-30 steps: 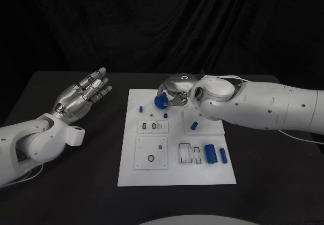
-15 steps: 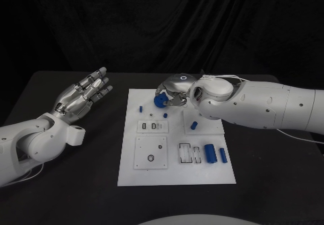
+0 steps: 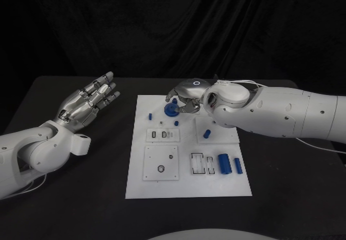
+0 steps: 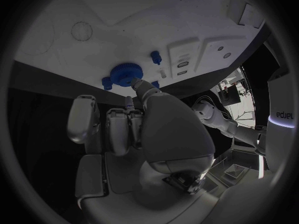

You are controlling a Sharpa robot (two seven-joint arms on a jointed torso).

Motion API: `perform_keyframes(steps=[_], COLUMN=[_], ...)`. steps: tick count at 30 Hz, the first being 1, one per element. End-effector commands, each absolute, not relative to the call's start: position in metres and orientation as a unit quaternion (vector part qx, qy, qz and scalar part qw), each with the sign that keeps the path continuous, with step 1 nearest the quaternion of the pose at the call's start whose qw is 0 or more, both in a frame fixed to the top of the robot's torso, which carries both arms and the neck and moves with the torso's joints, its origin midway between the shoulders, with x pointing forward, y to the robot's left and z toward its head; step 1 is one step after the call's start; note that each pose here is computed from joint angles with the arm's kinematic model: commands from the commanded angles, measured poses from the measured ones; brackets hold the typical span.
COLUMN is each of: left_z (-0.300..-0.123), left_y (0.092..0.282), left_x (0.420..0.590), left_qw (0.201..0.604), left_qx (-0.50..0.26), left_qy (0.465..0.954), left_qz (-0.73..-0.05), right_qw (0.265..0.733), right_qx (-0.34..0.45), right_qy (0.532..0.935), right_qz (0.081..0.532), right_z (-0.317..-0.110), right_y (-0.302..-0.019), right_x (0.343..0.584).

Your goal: Assemble the parts on the task board

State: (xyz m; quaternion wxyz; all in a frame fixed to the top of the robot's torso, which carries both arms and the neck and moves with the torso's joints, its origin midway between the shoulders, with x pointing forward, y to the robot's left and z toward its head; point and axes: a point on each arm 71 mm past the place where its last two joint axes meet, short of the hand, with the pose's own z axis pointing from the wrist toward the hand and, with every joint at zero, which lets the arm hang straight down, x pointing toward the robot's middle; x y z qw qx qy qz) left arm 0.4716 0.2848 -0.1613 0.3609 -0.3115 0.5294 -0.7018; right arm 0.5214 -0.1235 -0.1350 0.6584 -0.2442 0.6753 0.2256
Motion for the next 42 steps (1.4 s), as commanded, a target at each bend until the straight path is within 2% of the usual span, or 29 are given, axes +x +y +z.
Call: perform_keyframes(steps=[1, 7, 12, 17, 21, 27, 33, 42], left_z=[-0.150, -0.150, -0.150, -0.150, -0.150, -0.153, -0.156, -0.158], left_y=[0.287, 0.290, 0.291, 0.293, 0.294, 0.291, 0.291, 0.293], left_x=[0.468, 0.467, 0.466, 0.465, 0.465, 0.464, 0.464, 0.464], left_qw=[0.380, 0.384, 0.383, 0.385, 0.386, 0.379, 0.377, 0.377], left_qx=[-0.281, -0.283, -0.283, -0.285, -0.285, -0.287, -0.289, -0.291], left_qy=[0.466, 0.466, 0.466, 0.466, 0.467, 0.470, 0.472, 0.473], left_qz=[-0.748, -0.746, -0.745, -0.744, -0.743, -0.744, -0.743, -0.741], right_qw=[0.674, 0.699, 0.720, 0.725, 0.716, 0.702, 0.690, 0.676], right_qx=[-0.239, -0.224, -0.191, -0.155, -0.134, -0.101, -0.086, -0.080], right_qy=[0.657, 0.636, 0.627, 0.637, 0.661, 0.687, 0.706, 0.722], right_qz=[0.237, 0.239, 0.228, 0.209, 0.182, 0.157, 0.139, 0.124], right_z=[-0.132, -0.117, -0.097, -0.093, -0.099, -0.118, -0.136, -0.151], right_y=[-0.127, -0.148, -0.191, -0.235, -0.264, -0.298, -0.317, -0.327], right_x=[0.519, 0.515, 0.500, 0.486, 0.480, 0.473, 0.473, 0.476])
